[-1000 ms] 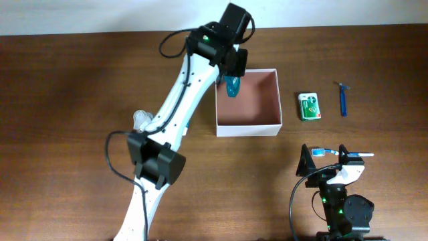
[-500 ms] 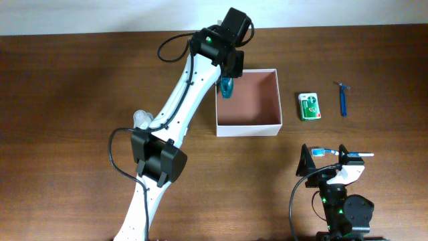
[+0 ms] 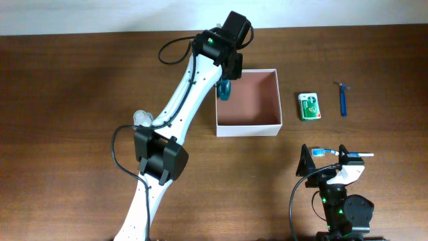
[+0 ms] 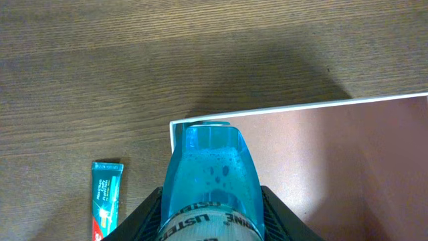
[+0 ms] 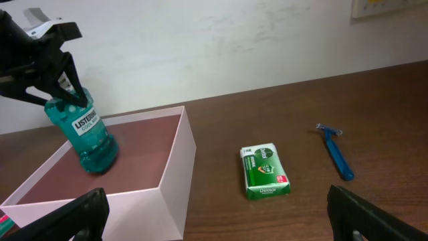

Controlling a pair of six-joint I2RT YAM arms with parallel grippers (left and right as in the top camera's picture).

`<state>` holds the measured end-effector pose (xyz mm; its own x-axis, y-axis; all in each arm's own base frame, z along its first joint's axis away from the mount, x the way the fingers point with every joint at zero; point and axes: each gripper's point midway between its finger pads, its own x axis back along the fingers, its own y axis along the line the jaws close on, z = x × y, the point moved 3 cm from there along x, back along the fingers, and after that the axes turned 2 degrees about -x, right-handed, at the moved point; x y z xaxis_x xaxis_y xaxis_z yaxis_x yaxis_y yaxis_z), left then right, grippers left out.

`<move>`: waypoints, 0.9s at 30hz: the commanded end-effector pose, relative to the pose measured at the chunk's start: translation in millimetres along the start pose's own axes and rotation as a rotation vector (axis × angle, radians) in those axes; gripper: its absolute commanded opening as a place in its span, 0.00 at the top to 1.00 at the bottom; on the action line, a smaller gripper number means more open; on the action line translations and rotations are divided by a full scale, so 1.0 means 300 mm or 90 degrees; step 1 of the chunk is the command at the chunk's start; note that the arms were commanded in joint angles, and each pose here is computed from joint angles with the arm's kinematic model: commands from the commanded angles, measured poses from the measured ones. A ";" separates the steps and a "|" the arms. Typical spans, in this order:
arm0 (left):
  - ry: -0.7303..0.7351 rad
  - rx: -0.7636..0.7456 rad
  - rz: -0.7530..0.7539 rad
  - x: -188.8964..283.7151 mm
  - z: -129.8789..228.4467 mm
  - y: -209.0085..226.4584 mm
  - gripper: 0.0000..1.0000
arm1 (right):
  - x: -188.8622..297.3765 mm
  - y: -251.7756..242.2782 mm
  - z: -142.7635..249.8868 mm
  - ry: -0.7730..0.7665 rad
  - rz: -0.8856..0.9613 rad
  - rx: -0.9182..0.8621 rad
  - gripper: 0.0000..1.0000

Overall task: Pack container
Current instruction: 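Carry the Listerine bottle right over the pink box, then lower the Listerine bottle into the box's back-left corner and release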

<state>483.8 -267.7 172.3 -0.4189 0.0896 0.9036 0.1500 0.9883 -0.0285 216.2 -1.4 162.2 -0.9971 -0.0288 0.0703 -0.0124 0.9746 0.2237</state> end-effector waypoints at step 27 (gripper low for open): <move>-0.009 0.008 -0.029 -0.019 -0.012 0.030 0.73 | 0.000 0.001 0.007 -0.001 -0.001 -0.003 0.01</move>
<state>484.7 -267.5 165.9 -0.4116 0.0799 0.9079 0.1480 0.9888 -0.0199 216.2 -1.4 162.3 -0.9971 -0.0288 0.0700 -0.0124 0.9745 0.2241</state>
